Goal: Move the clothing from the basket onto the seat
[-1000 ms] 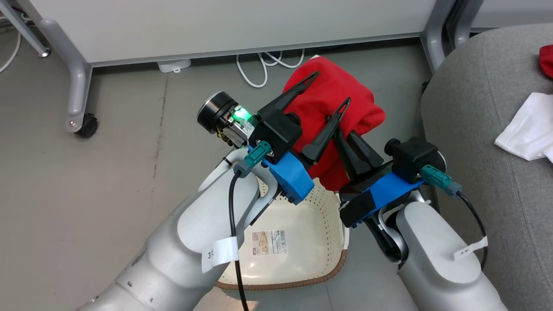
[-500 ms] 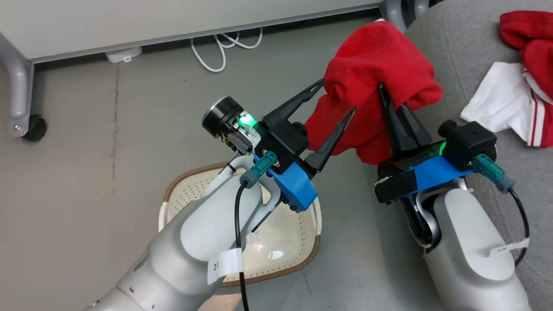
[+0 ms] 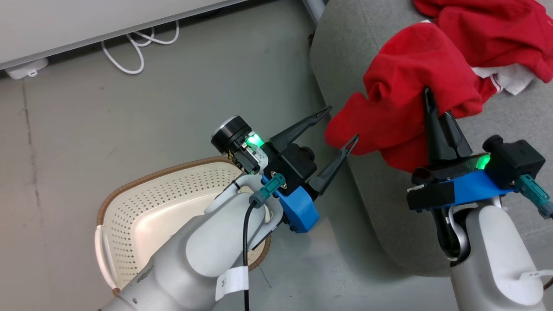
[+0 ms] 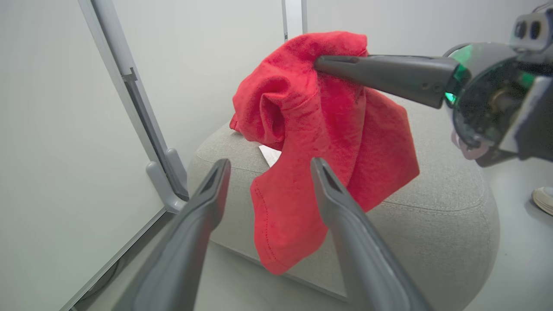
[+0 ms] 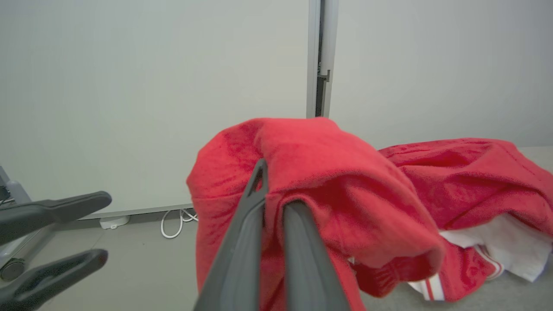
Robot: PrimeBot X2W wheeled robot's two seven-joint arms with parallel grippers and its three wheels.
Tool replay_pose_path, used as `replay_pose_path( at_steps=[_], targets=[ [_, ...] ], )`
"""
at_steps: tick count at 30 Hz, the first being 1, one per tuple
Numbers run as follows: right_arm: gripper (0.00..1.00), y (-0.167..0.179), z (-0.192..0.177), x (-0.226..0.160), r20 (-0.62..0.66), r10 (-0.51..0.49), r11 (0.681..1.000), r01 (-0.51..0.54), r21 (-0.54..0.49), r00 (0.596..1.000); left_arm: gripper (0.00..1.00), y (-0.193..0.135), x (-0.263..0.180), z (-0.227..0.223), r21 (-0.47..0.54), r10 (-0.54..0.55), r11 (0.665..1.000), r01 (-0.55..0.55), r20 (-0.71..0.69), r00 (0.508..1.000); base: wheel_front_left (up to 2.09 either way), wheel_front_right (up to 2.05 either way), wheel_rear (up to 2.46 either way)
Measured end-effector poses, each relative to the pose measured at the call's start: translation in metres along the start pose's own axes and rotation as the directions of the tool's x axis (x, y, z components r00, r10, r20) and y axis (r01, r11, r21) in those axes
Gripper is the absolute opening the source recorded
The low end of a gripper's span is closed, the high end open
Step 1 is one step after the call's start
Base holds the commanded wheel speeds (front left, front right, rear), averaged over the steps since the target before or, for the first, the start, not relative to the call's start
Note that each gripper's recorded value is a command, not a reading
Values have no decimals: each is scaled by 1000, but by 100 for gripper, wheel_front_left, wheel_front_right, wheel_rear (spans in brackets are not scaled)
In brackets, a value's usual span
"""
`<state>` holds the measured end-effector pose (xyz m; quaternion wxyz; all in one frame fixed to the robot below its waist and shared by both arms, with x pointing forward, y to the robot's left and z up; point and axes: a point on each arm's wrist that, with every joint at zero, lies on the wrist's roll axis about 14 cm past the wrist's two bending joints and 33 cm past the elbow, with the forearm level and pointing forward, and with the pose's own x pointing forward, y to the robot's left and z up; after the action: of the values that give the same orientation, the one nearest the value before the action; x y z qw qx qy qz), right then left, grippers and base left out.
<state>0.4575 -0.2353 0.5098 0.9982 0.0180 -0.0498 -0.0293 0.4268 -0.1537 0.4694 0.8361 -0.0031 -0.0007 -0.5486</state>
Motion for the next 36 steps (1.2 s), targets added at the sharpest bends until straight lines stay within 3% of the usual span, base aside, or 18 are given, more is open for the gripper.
replay_pose_path(
  at_steps=[8, 20, 29, 36],
  targets=[
    [0, -42, 1, -33, -17, -123, 992, 123, -29, 992, 100, -27, 14, -4, -19, -87, 996, 87, 4, 996, 0, 0, 0],
    [0, -41, 13, -28, 21, -116, 992, 117, -43, 993, 100, -24, 13, -3, -22, -83, 996, 83, 6, 997, 0, 0, 0],
    [0, -43, 81, 37, 247, -65, 987, 99, -129, 967, 100, 11, 16, -17, -10, -43, 999, 43, 10, 999, 0, 0, 0],
    [0, -91, 155, 78, 474, -105, 941, 242, -238, 874, 100, 43, 20, -46, -11, -24, 1000, 24, 0, 1000, 0, 0, 0]
  ],
)
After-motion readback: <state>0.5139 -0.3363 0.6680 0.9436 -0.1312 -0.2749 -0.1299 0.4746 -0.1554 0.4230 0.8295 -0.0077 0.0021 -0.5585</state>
